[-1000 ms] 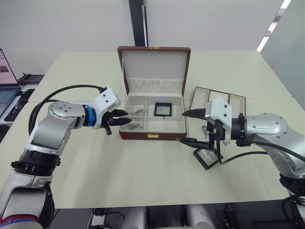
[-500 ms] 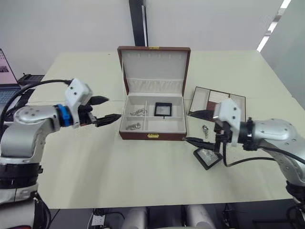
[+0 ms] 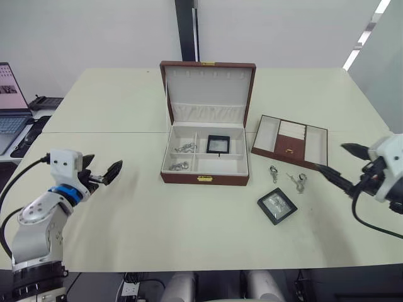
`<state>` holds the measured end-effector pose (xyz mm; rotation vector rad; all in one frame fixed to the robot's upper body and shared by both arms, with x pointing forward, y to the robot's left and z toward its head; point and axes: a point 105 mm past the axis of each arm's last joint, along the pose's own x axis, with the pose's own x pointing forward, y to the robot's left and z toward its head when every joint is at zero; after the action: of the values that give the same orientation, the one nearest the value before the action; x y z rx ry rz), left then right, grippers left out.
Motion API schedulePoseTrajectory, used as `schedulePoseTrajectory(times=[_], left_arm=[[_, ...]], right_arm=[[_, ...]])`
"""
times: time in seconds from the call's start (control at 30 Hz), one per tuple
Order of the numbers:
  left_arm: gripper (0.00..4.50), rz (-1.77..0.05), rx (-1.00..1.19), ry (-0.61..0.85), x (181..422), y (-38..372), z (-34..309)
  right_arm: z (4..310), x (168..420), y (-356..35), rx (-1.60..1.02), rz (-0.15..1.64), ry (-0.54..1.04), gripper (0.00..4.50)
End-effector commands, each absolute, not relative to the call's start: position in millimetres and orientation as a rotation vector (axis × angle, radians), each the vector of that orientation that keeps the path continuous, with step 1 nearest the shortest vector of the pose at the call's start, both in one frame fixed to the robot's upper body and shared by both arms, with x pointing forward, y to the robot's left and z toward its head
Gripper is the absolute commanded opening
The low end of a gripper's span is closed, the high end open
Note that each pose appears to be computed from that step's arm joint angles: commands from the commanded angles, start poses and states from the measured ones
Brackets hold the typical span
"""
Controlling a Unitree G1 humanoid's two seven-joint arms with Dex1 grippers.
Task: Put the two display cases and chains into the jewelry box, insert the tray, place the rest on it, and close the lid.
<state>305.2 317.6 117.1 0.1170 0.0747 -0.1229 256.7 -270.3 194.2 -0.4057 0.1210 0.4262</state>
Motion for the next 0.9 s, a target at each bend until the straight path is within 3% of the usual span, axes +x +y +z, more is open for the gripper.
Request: schedulePoseTrajectory(times=[0.03, 0.23, 0.67, 0.9], left_arm=[[4.49, -0.015, 0.171, 0.008, 296.2, 330.9, 119.2], [4.49, 0.076, 0.149, 0.008, 288.7, 338.5, 102.7], [4.49, 0.016, 0.147, 0.040, 280.8, 331.2, 105.9], [4.49, -0.255, 0.197, 0.117, 272.8, 311.2, 120.5]], right_arm=[[194.1, 244.6, -293.8, -0.451, 0.360, 0.095, 4.50], [165.8, 226.8, -323.3, -0.438, 0.263, 0.160, 4.50], [130.3, 204.4, -322.5, -0.419, 0.202, 0.202, 4.50], [125.8, 209.8, -313.1, -0.400, 0.221, 0.190, 4.50]])
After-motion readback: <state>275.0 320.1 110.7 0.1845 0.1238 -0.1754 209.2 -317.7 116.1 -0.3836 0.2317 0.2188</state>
